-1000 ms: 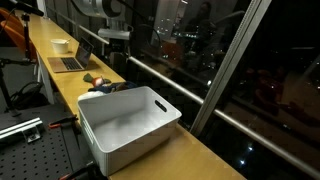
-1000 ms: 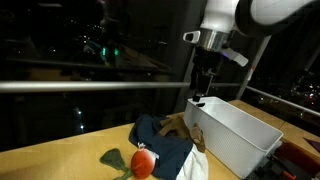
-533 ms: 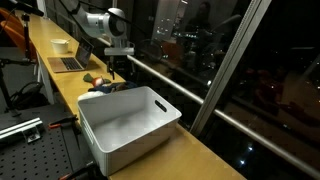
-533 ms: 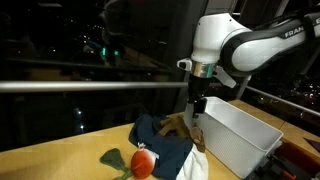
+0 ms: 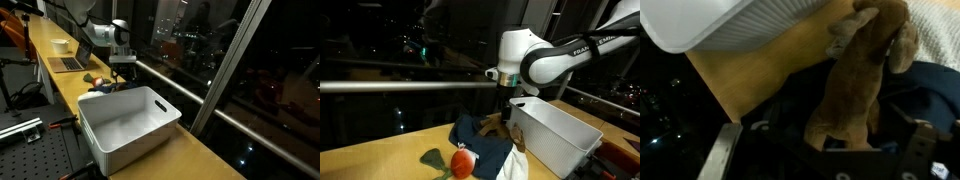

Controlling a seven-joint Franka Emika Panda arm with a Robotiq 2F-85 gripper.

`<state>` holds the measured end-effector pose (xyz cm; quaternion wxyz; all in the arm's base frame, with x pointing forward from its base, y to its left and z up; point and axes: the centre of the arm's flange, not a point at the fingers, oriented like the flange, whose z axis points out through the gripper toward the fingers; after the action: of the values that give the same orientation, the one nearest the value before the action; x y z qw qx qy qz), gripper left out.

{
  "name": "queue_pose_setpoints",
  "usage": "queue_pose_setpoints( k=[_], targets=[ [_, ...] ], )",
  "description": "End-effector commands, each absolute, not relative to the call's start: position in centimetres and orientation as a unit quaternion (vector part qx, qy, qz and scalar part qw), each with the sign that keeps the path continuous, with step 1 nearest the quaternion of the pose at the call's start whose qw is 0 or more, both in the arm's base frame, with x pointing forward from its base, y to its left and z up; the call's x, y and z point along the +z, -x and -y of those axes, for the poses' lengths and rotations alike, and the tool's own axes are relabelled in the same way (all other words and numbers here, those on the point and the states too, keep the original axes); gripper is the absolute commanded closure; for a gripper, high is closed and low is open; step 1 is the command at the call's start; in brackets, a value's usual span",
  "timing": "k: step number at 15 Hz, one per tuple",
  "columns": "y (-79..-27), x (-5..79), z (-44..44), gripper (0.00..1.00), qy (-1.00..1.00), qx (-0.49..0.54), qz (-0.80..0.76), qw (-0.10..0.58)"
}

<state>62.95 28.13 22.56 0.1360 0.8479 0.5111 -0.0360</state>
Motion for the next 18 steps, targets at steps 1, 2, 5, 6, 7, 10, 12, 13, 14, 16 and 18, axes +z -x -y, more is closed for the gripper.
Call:
queue_pose_setpoints(
  k=[1, 2, 5, 6, 7, 10, 12, 13, 14, 16, 18],
  targets=[
    [-65.7, 21.9, -28.6, 0.00, -0.859, -0.039, -0.495, 0.124],
    [-66.2, 21.7, -28.3, 0.00, -0.863, -0.040, -0.490, 0.118],
    [-67.4, 20.7, -26.4, 0.00, -0.877, -0.051, -0.467, 0.099],
    [-67.7, 20.5, -25.8, 0.01, -0.881, -0.054, -0.460, 0.093],
    [-68.0, 20.2, -25.0, 0.07, -0.885, -0.057, -0.454, 0.087],
    [-68.7, 19.9, -23.5, 0.39, -0.893, -0.065, -0.439, 0.072],
    [-68.9, 20.0, -23.2, 0.55, -0.894, -0.072, -0.436, 0.068],
    [-69.0, 20.0, -23.3, 0.54, -0.894, -0.076, -0.437, 0.067],
    [-69.0, 20.1, -23.4, 0.52, -0.893, -0.078, -0.439, 0.065],
    [-68.9, 20.3, -23.4, 0.47, -0.890, -0.084, -0.443, 0.062],
    [-68.7, 20.4, -23.3, 0.29, -0.887, -0.086, -0.450, 0.062]
  ],
)
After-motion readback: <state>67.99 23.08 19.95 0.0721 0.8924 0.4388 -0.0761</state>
